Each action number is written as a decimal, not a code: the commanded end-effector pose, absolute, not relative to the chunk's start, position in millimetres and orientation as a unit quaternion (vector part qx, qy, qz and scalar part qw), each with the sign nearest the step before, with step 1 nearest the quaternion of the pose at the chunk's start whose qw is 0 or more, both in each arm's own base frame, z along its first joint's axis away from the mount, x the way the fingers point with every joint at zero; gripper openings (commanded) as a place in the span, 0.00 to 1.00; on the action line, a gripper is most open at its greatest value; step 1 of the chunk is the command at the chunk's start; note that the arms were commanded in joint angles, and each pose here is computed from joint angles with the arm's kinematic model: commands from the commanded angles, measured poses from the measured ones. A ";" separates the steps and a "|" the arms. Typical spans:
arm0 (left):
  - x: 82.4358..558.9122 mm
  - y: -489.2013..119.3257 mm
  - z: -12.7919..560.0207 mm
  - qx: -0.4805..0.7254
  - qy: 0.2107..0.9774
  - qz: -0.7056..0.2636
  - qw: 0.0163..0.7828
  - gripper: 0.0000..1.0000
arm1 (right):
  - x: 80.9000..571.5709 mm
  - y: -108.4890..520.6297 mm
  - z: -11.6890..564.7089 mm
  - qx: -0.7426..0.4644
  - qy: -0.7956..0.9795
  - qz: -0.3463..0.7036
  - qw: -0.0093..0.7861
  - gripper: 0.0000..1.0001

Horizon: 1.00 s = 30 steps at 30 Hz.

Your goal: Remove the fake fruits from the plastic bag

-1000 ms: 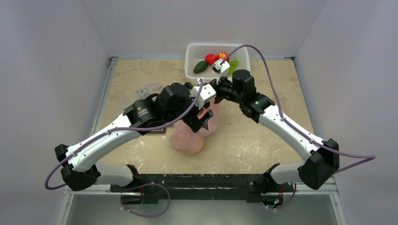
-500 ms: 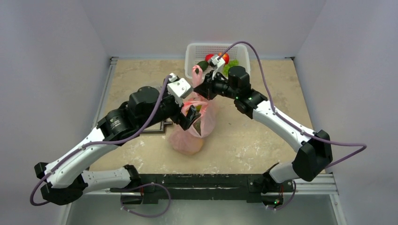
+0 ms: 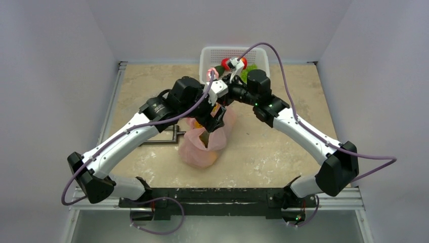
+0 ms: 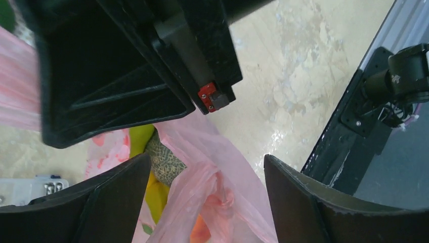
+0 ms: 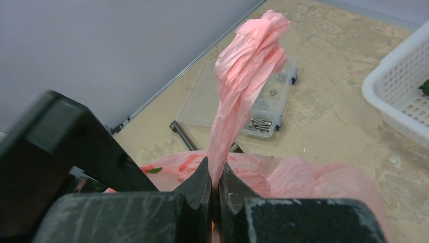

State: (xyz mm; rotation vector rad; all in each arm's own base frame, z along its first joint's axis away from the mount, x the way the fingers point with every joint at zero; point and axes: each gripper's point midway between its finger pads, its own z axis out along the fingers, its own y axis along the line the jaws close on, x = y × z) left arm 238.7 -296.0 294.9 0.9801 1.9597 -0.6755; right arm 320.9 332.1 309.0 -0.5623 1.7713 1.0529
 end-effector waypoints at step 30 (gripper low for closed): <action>203.9 -250.4 351.7 0.126 0.722 -0.428 0.528 0.00 | 475.4 308.0 295.5 -0.069 0.798 0.448 0.397 0.00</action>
